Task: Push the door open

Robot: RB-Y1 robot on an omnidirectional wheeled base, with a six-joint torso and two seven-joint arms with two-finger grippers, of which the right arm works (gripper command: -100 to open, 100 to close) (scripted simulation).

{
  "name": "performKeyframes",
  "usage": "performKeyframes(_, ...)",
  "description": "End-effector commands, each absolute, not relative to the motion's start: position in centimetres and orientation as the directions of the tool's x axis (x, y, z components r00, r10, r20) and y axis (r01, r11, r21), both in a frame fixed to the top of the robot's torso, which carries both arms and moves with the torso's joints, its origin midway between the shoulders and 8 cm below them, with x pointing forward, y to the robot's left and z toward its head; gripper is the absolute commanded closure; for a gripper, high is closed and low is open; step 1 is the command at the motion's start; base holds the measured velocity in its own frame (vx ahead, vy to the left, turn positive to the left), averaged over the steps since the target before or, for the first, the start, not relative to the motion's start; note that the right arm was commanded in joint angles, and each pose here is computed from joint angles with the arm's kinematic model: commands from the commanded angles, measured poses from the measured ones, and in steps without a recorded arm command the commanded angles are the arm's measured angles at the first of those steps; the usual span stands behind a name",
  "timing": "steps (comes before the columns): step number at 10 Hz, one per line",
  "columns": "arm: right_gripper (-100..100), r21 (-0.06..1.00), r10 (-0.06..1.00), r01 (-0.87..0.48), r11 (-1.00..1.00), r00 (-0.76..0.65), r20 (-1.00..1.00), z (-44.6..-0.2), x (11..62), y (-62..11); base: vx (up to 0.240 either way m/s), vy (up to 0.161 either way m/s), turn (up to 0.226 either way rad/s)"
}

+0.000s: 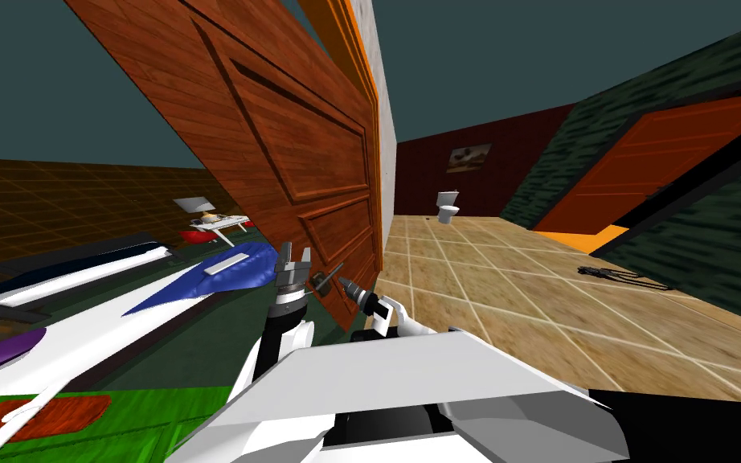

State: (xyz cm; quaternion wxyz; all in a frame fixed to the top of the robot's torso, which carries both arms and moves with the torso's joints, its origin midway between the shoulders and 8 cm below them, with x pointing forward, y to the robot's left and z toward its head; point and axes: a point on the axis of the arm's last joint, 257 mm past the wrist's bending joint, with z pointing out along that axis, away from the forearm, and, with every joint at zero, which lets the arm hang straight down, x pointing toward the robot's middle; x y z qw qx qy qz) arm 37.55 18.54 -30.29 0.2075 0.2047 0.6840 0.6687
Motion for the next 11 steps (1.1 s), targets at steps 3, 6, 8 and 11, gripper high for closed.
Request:
performKeyframes(3, -100, 1.0, 0.565, -0.002, 0.021, -0.825, -0.013, -30.1, 38.0, 18.6, 0.117, 0.172, 0.029)
performKeyframes(6, -100, 1.0, 0.566, -0.002, 0.009, -0.824, -0.007, -29.6, 37.9, 19.1, 0.085, 0.129, 0.008)
performKeyframes(8, 100, 1.0, 0.566, -0.002, 0.009, -0.824, -0.007, -29.6, 37.9, 19.1, -0.012, -0.014, 0.0)
performKeyframes(11, 100, 1.0, 0.566, -0.002, 0.009, -0.824, -0.007, -29.6, 37.9, 19.1, -0.009, -0.014, 0.0)
